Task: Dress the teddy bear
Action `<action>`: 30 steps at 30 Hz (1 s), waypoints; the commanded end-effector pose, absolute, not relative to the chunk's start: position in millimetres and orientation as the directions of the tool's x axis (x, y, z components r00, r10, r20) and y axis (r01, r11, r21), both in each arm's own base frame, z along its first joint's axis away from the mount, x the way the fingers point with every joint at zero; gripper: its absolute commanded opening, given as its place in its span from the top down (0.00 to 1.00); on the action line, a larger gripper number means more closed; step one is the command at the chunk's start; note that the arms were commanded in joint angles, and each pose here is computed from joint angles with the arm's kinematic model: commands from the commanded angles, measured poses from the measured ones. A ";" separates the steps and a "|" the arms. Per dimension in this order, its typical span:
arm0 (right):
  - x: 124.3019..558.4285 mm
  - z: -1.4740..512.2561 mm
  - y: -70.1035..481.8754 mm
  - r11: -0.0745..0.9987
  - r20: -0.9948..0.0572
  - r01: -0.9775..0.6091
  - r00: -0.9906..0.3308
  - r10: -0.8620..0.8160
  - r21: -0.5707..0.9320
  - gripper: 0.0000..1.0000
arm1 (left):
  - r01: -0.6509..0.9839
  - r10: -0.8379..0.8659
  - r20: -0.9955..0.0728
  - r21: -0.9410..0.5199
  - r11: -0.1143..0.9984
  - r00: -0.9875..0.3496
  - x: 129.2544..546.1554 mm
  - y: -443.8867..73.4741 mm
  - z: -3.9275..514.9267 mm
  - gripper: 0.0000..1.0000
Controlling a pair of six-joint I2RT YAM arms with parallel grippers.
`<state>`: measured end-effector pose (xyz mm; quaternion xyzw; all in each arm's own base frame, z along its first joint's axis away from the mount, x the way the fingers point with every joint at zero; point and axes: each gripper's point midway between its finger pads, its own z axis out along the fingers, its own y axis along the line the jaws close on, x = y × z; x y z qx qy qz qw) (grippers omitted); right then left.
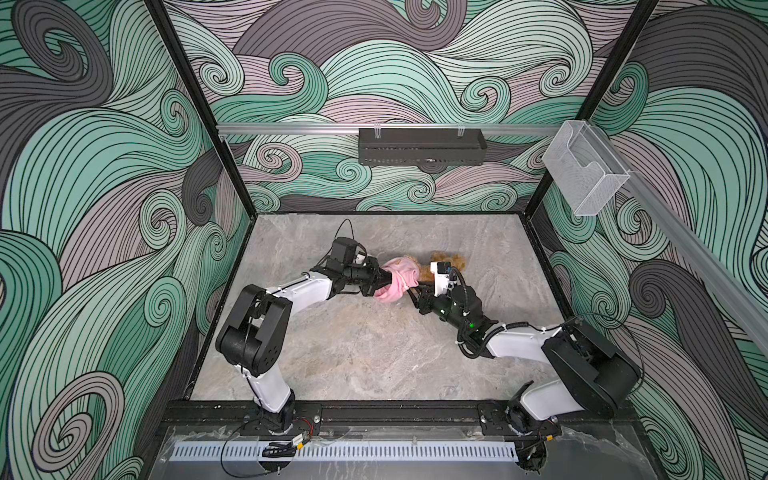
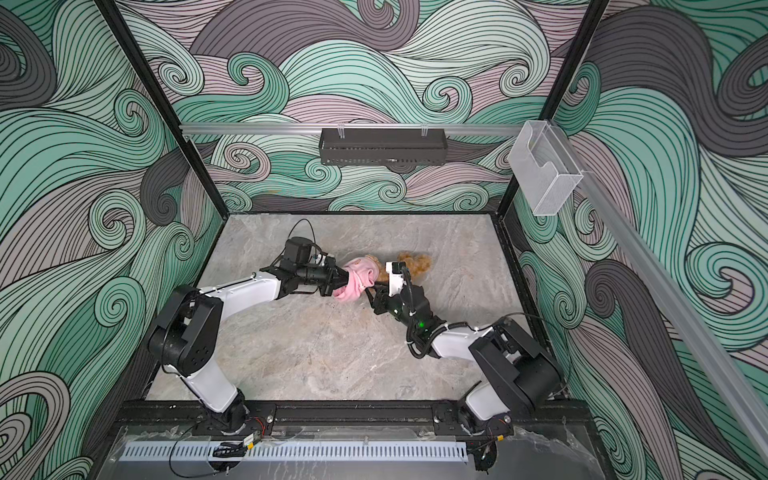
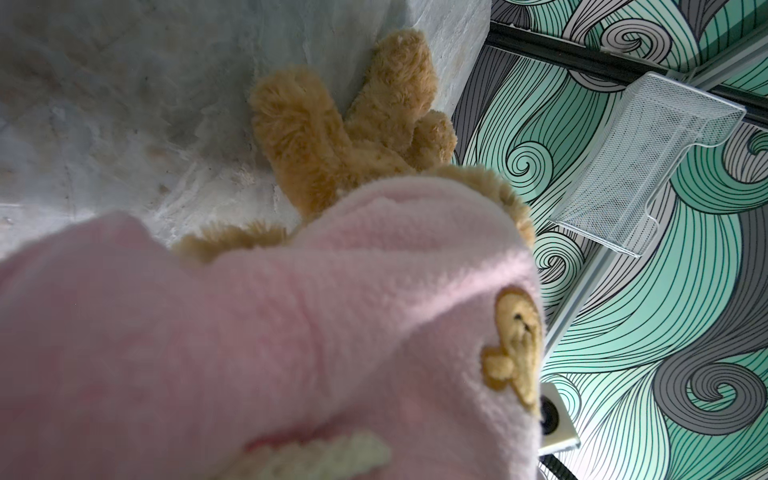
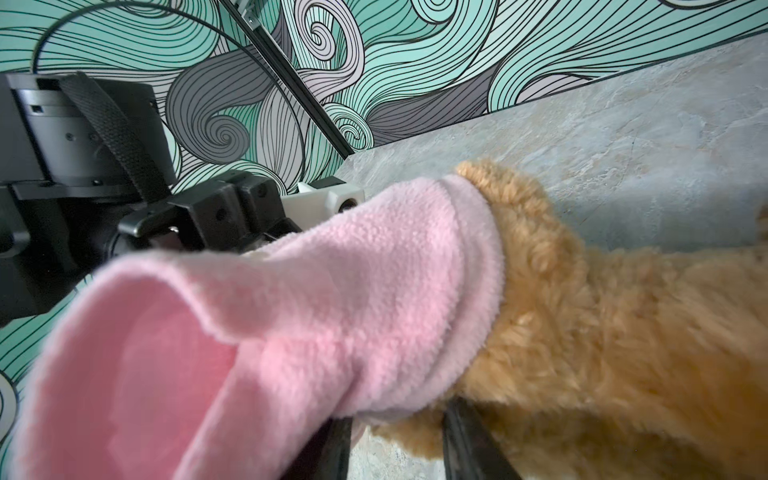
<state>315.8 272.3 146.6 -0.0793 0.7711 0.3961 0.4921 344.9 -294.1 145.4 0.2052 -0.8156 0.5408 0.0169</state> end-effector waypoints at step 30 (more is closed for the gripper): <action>325.1 108.7 200.6 0.857 -0.751 -0.211 -0.606 0.263 0.470 1.00 | -0.201 -0.141 0.160 -0.909 0.364 -0.977 335.1 -311.9 156.2 1.00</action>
